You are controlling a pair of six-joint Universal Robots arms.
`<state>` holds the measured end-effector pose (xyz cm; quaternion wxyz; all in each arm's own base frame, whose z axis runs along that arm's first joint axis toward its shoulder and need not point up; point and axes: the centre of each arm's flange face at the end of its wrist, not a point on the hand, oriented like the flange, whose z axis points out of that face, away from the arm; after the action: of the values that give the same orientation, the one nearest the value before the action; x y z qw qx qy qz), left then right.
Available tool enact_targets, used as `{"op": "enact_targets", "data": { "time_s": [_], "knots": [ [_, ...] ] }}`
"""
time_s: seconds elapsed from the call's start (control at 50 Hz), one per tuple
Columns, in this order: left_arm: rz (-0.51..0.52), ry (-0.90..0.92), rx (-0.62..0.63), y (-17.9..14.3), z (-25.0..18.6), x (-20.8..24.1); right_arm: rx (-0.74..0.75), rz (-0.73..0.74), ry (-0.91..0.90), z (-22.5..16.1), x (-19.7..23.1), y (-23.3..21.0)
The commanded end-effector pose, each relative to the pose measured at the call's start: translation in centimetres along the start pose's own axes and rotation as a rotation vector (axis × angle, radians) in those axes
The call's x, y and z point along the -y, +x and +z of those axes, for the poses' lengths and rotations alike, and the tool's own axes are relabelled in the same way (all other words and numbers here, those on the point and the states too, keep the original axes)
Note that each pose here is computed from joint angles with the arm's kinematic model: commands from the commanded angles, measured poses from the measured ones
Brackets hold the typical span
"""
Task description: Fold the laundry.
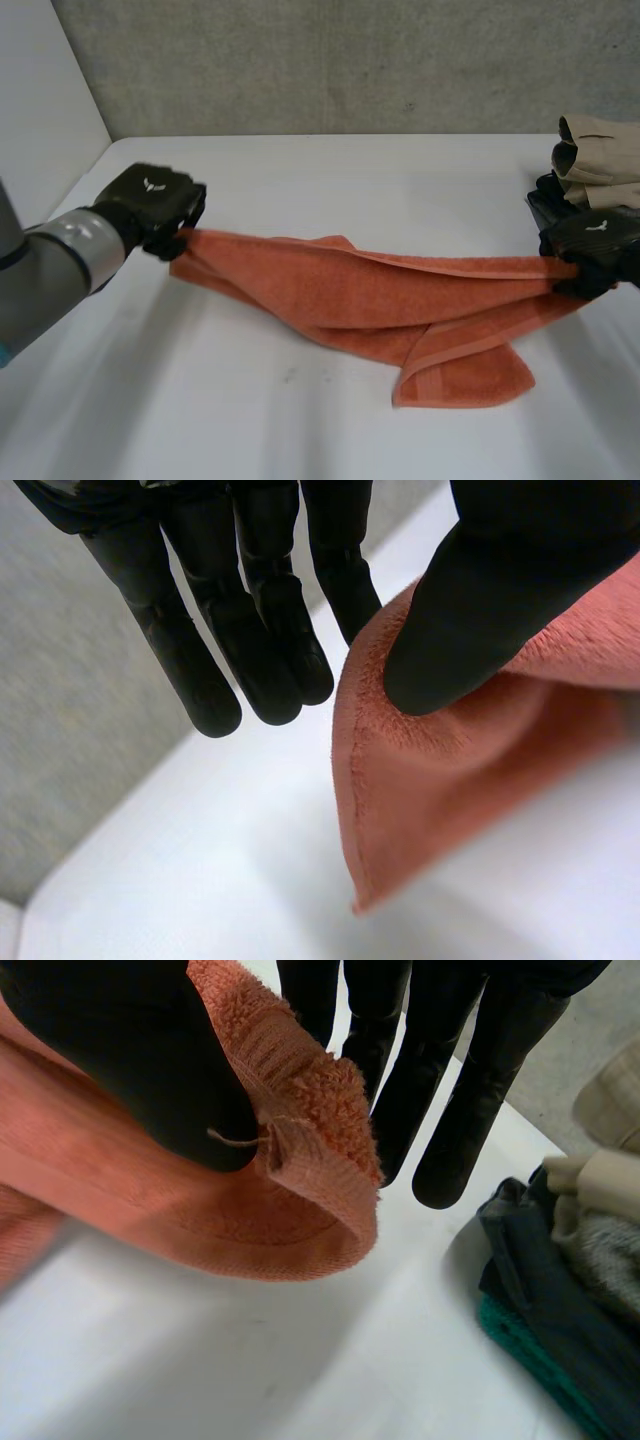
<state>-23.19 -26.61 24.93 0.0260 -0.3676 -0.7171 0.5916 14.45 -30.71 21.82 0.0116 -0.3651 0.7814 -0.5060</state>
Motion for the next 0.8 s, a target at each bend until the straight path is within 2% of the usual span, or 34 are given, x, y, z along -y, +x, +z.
{"op": "enact_targets", "data": {
  "time_s": [0.02, 0.08, 0.16, 0.24, 0.3, 0.38, 0.4, 0.46, 0.48, 0.54, 0.66, 0.8],
  "knots": [
    [0.1, -0.225, -0.119, 1.3, -3.2, -2.7, 0.139, -0.102, -0.169, -3.7, 0.5, -1.9],
    [0.145, -0.242, -0.133, 1.5, -2.9, -3.6, 0.157, -0.17, -0.222, -3.9, 0.1, -2.2],
    [0.185, -0.255, -0.123, 1.5, -0.3, -5.5, 0.152, -0.207, -0.275, -1.9, -0.6, -2.6],
    [0.215, -0.218, -0.055, 0.5, 3.2, -5.8, 0.104, -0.268, -0.243, 1.3, 0.5, -3.0],
    [0.25, -0.147, 0.063, -1.5, 6.5, -4.5, -0.006, -0.311, -0.141, 3.2, 3.2, -2.2],
    [0.298, 0.056, 0.299, -5.4, 9.9, 0.5, -0.214, -0.356, 0.127, 4.6, 9.2, 0.0],
    [0.311, 0.172, 0.408, -7.3, 10.4, 3.3, -0.295, -0.363, 0.249, 4.5, 11.8, 0.9],
    [0.338, 0.365, 0.562, -9.7, 10.4, 7.8, -0.429, -0.361, 0.457, 3.8, 15.9, 2.5],
    [0.347, 0.475, 0.646, -11.1, 9.9, 10.1, -0.523, -0.351, 0.603, 2.9, 18.5, 3.7],
    [0.355, 0.635, 0.752, -12.4, 8.7, 13.6, -0.641, -0.338, 0.791, 1.1, 21.5, 5.0],
    [0.344, 0.68, 0.777, -12.8, 7.2, 15.1, -0.615, -0.331, 0.835, 0.4, 22.6, 3.2],
    [0.286, 0.538, 0.668, -11.0, 7.4, 10.1, -0.496, -0.297, 0.68, 2.6, 18.8, 1.1]
  ]
}}
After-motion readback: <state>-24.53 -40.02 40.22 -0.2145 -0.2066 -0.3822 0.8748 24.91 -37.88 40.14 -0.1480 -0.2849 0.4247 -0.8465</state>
